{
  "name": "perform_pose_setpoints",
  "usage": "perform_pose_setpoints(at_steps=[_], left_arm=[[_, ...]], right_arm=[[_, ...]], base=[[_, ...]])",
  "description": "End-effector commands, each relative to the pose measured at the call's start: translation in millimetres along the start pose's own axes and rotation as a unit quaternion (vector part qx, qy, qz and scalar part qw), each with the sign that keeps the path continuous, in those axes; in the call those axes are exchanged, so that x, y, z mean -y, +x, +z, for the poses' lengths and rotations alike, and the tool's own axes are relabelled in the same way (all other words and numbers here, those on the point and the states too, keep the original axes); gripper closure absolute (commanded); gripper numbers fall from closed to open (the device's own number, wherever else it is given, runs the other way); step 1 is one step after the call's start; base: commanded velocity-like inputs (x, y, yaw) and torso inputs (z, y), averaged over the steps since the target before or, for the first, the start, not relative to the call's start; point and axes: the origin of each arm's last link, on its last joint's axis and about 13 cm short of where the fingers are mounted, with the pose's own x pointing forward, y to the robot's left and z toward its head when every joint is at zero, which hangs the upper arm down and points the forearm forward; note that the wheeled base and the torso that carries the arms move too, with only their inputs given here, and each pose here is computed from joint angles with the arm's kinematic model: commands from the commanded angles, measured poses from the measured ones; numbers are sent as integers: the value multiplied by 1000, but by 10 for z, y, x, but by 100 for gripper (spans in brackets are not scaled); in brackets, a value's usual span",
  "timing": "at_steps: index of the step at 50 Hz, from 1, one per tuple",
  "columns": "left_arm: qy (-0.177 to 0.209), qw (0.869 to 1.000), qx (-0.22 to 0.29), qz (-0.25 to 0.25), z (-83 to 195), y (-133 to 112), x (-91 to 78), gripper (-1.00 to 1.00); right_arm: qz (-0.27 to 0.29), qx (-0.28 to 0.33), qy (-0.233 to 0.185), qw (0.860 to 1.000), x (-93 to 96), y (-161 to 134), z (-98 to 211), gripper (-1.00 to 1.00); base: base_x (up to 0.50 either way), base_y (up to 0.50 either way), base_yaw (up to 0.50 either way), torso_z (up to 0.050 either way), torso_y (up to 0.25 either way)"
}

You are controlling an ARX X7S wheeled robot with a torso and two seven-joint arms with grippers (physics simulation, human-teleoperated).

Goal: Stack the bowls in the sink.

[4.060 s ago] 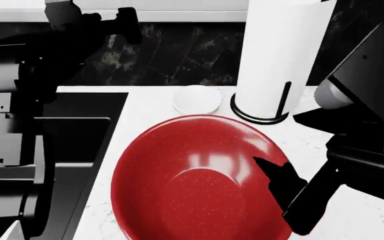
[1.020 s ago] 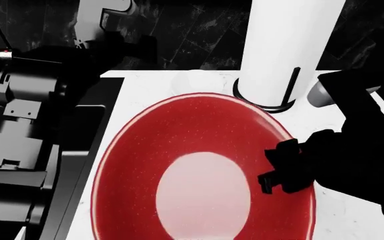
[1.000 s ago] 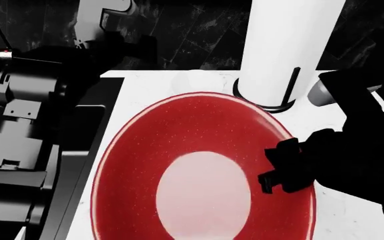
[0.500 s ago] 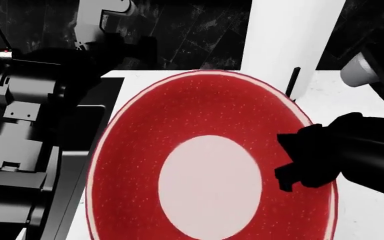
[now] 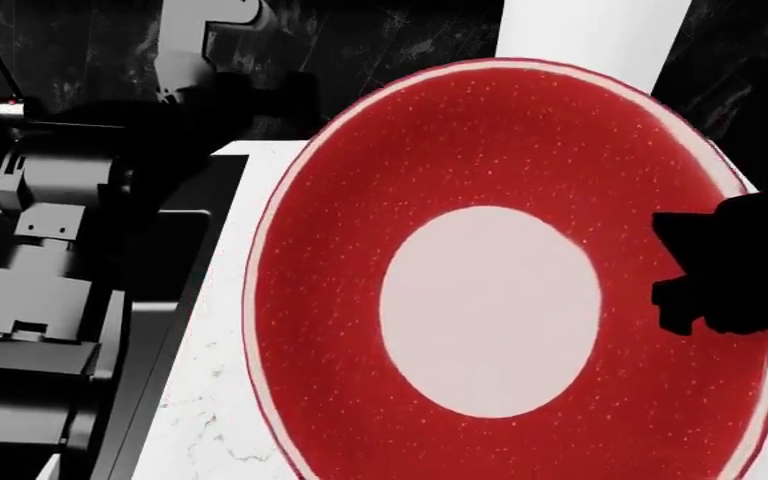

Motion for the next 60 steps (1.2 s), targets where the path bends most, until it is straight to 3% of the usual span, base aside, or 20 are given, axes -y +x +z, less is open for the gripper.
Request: perform_pose_setpoints(at_steps=[1, 14, 29, 47, 56, 60], left_arm=[[-45, 999, -24, -20, -5, 35, 95, -100], [-124, 991, -48, -15, 55, 183, 210, -100], [-140, 988, -58, 31, -1, 309, 330, -100], [-60, 990, -122, 48, -136, 327, 445, -100], [-34, 989, -137, 49, -211, 342, 509, -100], [-40, 988, -145, 38, -218, 343, 551, -100]], right_arm=[[-31, 29, 9, 999, 84, -243, 6, 100], [-66, 38, 32, 997, 208, -434, -161, 100], [-124, 62, 57, 989, 328, -506, -219, 100], [-146, 64, 61, 985, 363, -577, -197, 100], [-147, 66, 60, 985, 367, -577, -195, 100], [-147, 65, 59, 985, 367, -566, -199, 100]], base=[[0, 0, 0, 0, 0], [0, 0, 0, 0, 0], [0, 0, 0, 0, 0], [0, 0, 0, 0, 0], [0, 0, 0, 0, 0], [0, 0, 0, 0, 0]])
